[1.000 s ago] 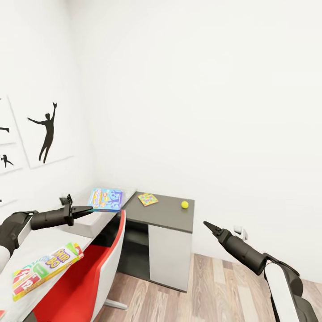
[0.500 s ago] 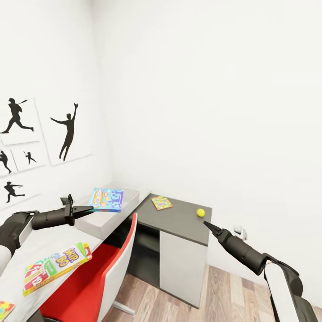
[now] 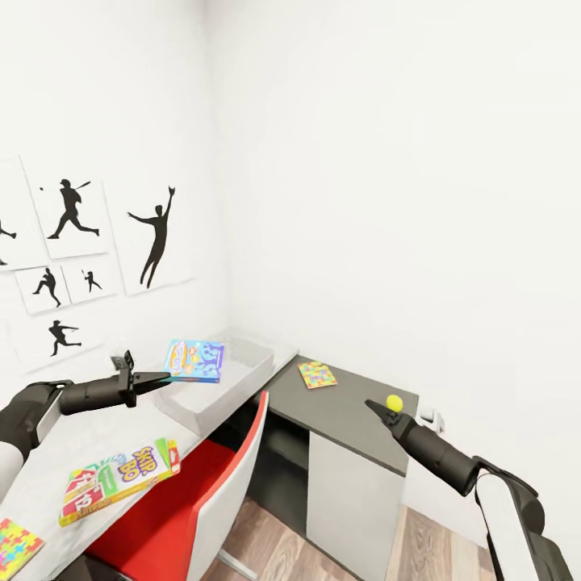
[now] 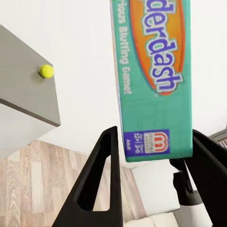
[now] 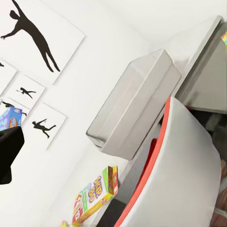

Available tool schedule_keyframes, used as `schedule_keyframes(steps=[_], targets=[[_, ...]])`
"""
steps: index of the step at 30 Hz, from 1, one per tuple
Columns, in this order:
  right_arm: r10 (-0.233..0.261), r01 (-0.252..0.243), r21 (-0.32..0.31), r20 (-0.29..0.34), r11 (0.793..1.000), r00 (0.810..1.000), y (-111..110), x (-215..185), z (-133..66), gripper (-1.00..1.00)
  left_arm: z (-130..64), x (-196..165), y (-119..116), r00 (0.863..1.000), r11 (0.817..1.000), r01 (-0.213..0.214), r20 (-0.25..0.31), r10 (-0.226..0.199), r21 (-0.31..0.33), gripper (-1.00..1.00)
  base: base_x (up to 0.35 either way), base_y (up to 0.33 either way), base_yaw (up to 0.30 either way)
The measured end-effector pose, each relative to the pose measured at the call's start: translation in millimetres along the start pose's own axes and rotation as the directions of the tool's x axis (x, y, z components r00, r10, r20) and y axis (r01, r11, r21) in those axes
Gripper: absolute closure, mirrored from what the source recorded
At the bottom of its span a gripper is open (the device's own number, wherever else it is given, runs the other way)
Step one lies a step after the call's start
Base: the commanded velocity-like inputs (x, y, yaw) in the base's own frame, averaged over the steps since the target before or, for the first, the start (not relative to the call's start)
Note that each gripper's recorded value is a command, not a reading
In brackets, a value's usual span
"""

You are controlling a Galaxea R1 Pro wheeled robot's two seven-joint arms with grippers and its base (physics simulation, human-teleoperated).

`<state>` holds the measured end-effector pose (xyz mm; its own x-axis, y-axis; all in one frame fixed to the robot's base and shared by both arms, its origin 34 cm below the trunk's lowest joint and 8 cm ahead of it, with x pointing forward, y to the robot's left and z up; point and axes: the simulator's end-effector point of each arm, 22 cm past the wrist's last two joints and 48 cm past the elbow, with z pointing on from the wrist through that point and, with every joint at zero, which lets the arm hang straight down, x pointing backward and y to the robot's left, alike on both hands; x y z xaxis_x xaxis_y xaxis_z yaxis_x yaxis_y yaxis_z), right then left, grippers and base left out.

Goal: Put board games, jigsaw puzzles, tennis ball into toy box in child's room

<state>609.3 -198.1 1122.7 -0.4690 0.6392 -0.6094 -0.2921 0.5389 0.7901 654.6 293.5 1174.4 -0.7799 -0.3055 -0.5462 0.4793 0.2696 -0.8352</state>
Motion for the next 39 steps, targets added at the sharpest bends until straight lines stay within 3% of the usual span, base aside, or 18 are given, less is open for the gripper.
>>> schedule_keyframes(steps=[9, 12, 31, 39], targets=[[-0.017, 0.016, -0.013, -0.031, 1.000, 0.999, 7.5, 10.3, 6.4, -1.00, 0.3, 0.2, 0.1, 1.000, 1.000, 0.000, -0.001, 0.000, 0.000, 1.00, 0.170, -0.149, 0.289], [-0.032, 0.032, -0.016, 0.001, 0.999, 0.999, 8.1, 3.0, 6.5, -1.00, 2.5, 0.9, -0.4, 1.000, 1.000, 0.001, -0.003, -0.001, 0.004, 1.00, 0.166, -0.148, 0.247], [-0.045, 0.046, -0.021, 0.031, 0.999, 0.999, 8.8, -4.3, 5.7, -1.00, 7.2, 1.6, -1.8, 1.000, 1.000, 0.002, -0.004, -0.002, 0.013, 1.00, 0.116, -0.052, 0.018], [-0.045, 0.046, -0.020, 0.031, 0.999, 0.998, 8.8, -4.3, 5.8, -1.00, 8.1, 2.6, -1.5, 1.000, 1.000, 0.003, -0.006, -0.003, 0.014, 1.00, 0.086, -0.024, 0.226]])
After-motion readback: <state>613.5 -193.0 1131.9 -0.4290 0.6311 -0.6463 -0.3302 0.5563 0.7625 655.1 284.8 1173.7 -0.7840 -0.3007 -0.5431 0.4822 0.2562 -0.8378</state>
